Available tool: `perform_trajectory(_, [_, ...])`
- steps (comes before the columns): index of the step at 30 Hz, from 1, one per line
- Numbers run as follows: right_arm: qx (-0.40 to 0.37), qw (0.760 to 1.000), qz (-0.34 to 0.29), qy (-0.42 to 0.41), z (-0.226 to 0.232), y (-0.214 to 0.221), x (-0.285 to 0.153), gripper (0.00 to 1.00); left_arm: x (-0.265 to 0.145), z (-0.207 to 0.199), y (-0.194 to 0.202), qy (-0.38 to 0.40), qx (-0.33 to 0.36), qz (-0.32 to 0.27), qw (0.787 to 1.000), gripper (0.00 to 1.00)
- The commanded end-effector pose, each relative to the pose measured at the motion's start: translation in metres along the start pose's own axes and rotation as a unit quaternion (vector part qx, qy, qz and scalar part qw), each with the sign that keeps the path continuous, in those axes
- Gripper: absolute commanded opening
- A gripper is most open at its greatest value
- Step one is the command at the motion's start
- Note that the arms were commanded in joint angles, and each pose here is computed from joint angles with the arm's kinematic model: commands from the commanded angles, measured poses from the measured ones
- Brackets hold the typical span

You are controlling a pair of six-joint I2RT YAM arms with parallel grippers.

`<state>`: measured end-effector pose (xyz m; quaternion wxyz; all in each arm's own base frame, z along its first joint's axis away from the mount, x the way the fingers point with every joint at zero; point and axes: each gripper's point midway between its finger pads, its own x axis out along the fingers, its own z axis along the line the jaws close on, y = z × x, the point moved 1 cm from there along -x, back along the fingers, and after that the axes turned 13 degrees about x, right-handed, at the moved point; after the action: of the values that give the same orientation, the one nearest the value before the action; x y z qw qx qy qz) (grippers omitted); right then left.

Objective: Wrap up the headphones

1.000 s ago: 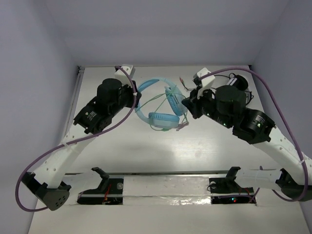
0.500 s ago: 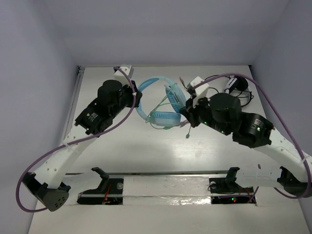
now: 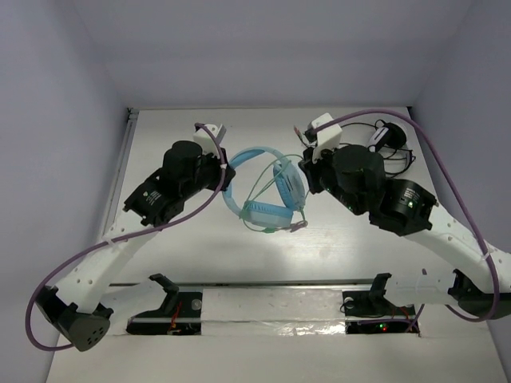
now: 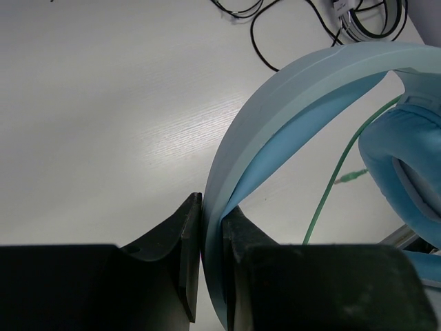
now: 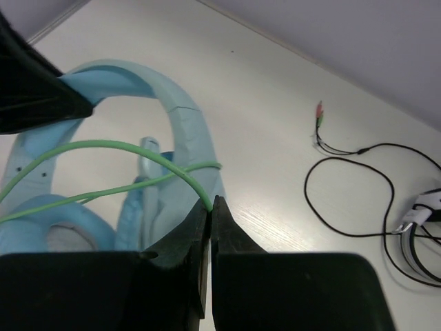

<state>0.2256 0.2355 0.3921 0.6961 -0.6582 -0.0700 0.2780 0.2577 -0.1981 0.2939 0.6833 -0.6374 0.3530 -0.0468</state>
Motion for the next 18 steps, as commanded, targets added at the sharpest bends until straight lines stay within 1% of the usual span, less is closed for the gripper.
perform_trajectory(1, [0.024,0.997,-0.059,0.041,-0.021,-0.032,-0.004,0.0,-0.024,-0.011,-0.041,0.028,-0.016,-0.085,0.996,0.0])
perform_trajectory(2, [0.01,0.997,-0.056,0.049,-0.026,-0.03,-0.002,0.0,-0.026,-0.012,-0.044,0.03,-0.017,-0.09,0.995,0.0])
perform_trajectory(7, [0.019,0.996,-0.063,0.061,-0.041,-0.032,0.01,0.0,-0.026,-0.019,-0.044,0.053,-0.011,-0.086,0.995,0.0])
perform_trajectory(11, [0.029,0.996,-0.069,0.055,-0.044,-0.039,0.017,0.0,-0.019,-0.024,-0.036,0.069,-0.007,-0.067,0.995,0.0])
perform_trajectory(13, [0.031,0.996,-0.073,0.04,-0.038,-0.041,0.019,0.0,-0.016,-0.025,-0.031,0.071,-0.007,-0.059,0.996,0.0])
perform_trajectory(18, [0.03,0.997,-0.058,0.04,-0.039,-0.032,0.037,0.0,-0.016,-0.028,-0.031,0.08,-0.002,-0.059,0.995,0.0])
